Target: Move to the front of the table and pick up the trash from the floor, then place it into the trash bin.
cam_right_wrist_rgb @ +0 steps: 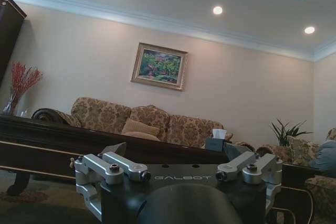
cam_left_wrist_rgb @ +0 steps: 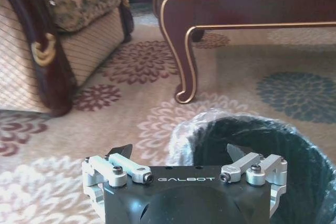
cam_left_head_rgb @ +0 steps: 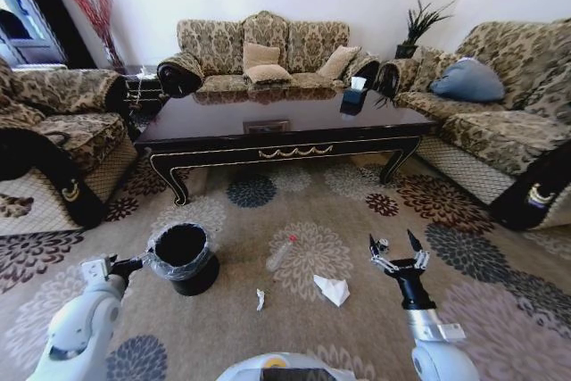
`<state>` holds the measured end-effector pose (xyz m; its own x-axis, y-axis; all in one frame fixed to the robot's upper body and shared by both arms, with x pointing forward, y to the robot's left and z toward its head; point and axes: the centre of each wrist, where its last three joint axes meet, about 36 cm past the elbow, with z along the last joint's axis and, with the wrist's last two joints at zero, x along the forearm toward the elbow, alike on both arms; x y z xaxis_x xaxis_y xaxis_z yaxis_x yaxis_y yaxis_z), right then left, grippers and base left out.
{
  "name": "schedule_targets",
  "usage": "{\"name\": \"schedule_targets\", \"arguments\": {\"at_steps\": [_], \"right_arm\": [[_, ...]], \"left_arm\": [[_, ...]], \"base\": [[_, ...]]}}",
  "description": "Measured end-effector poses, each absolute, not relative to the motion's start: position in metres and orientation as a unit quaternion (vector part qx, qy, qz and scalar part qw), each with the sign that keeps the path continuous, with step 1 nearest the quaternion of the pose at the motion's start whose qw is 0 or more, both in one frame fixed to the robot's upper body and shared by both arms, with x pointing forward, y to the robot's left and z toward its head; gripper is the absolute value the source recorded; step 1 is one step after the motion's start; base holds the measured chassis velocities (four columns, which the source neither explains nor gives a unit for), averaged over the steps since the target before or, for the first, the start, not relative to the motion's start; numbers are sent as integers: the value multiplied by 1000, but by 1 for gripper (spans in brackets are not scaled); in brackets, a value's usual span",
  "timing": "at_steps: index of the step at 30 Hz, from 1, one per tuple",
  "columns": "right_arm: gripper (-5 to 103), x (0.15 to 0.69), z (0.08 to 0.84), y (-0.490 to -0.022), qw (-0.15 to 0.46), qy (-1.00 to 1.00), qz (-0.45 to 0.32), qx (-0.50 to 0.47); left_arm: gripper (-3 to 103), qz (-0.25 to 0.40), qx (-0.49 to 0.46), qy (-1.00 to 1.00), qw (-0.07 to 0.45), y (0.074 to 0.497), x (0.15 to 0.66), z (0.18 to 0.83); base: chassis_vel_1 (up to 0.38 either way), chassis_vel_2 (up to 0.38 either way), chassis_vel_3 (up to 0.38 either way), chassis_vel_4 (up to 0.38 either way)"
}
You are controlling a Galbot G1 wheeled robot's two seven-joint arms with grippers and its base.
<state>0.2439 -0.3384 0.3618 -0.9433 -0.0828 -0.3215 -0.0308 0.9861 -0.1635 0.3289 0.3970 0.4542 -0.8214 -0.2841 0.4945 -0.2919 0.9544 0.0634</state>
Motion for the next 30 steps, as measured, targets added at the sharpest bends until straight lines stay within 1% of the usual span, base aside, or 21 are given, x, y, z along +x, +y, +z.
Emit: {"name": "schedule_targets", "arguments": {"at_steps": [6,14,30], "right_arm": [[100,244,360,-336,164,983,-76,-31],[100,248,356,-337,161,983,-78,-38],[100,245,354,-335,159,983,-81,-42]], "left_arm": [[100,41,143,-951,270,402,341,433],[100,85,152,-940,294,405,341,398],[100,128,160,-933,297,419,361,367]], "base": [[0,0,0,0],[0,0,0,0],[0,0,0,0]]}}
